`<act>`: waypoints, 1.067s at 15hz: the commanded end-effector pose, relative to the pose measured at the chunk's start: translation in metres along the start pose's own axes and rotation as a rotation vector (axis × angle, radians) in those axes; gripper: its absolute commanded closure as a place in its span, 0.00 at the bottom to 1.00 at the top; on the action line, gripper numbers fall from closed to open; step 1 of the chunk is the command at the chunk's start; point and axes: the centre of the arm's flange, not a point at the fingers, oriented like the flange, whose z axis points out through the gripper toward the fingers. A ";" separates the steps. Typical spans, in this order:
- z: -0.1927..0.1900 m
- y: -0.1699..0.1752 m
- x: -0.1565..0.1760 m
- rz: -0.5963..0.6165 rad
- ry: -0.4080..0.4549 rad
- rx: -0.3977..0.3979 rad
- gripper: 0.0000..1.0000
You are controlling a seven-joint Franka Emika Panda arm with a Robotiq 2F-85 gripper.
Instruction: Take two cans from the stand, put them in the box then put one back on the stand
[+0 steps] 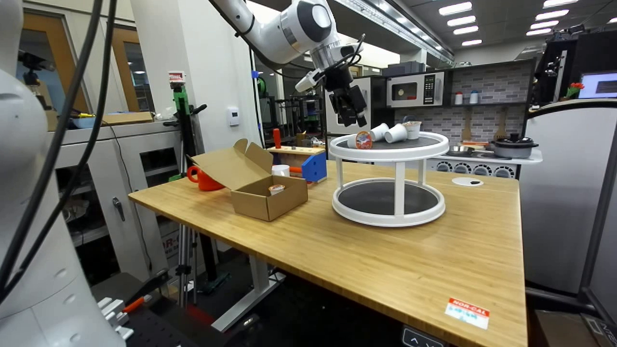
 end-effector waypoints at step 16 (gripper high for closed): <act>0.025 0.020 0.003 0.241 -0.233 -0.045 0.00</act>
